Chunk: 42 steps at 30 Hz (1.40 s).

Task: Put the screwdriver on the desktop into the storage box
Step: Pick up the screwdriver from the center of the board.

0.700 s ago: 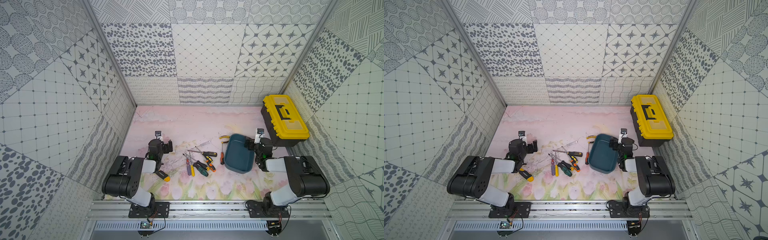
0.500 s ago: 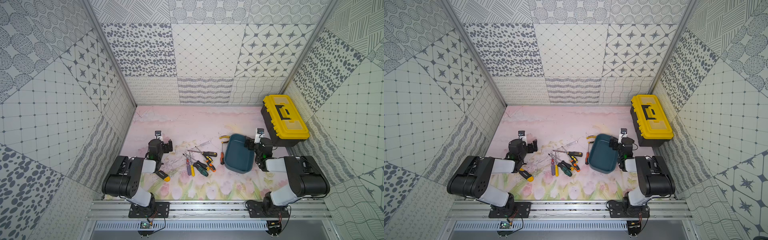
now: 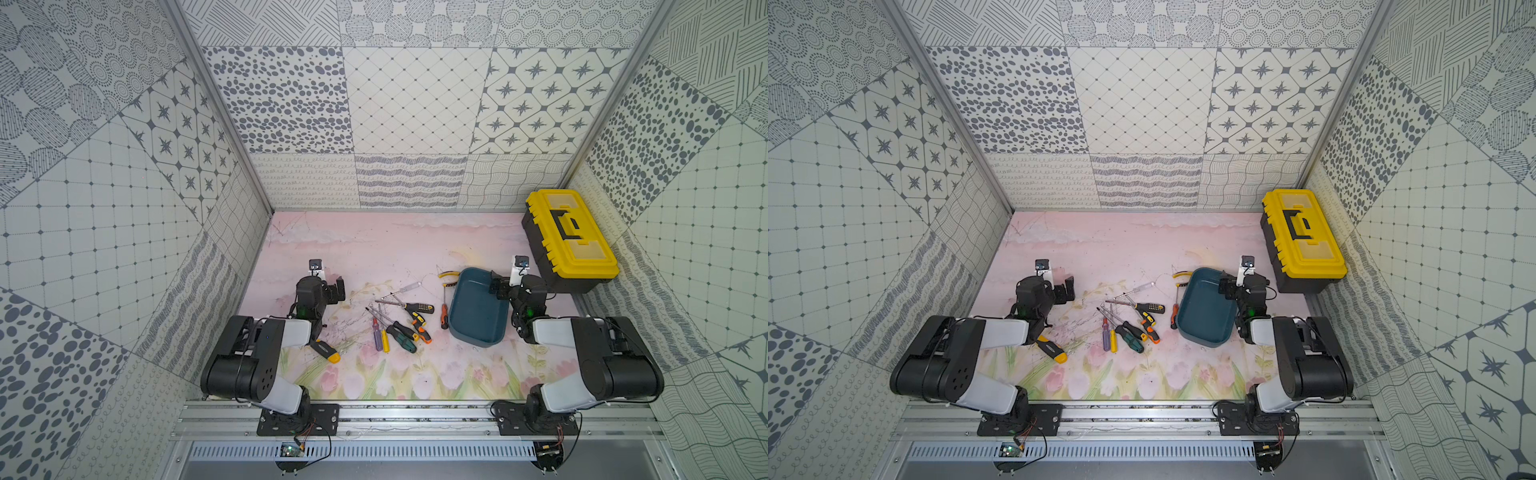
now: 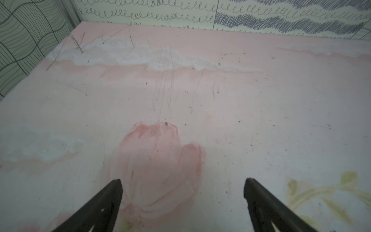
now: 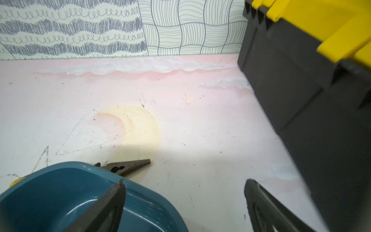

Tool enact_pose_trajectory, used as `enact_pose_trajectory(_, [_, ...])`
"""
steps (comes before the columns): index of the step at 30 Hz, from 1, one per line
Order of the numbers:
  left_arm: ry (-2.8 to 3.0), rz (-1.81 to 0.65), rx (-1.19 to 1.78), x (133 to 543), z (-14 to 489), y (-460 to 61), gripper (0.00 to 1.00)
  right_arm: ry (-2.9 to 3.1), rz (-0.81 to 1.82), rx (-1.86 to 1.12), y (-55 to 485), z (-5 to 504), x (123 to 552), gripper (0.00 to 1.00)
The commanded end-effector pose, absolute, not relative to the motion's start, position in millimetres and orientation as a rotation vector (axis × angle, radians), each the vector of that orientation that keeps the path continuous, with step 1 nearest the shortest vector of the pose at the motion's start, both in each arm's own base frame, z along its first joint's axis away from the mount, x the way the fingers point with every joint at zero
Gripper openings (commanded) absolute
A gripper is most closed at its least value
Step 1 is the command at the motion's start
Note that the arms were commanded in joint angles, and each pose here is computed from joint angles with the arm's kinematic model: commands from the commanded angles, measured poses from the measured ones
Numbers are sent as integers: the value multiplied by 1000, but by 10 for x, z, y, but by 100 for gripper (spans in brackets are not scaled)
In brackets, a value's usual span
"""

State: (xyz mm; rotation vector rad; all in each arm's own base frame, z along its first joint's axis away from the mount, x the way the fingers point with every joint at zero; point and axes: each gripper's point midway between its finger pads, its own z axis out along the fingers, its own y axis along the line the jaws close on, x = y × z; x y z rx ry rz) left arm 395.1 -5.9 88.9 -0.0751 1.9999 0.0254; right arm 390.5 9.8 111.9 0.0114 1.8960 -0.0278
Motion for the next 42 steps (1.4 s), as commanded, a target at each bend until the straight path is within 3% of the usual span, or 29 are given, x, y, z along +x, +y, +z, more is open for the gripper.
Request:
enact_pose_trajectory(1, [2026,34,-88,3971,1212,-23,99,1757,-22,-41,216,1661,3808,97])
enact_pose_trajectory(5, [2038,43,-144,3925,1533,31,99,1676,61,64,198,2107,3623,97])
enact_pose_trajectory(10, [2088,-31,-378,3694,1720,102,99,1803,271,497,44,2062,3345,97])
enact_pose_trajectory(14, [2084,-217,-522,3439,1800,-21,99,1834,505,553,265,2025,3223,97])
enact_pose_trajectory(22, [2235,-626,-664,2960,1604,-520,99,2051,743,330,1097,2072,3089,88])
enact_pose_trajectory(27, [2398,-634,-691,2597,1404,-766,98,2263,725,-54,1900,1979,2904,81])
enact_pose_trajectory(31, [2525,-621,-727,2312,1228,-865,90,2374,709,-328,2373,1810,2751,78])
enact_pose_trajectory(37, [2738,-649,-645,1966,966,-1142,79,2422,732,-340,2557,1684,2775,75])
enact_pose_trajectory(42, [2857,-627,-496,1909,801,-1436,71,2402,664,-257,2464,1668,2835,73])
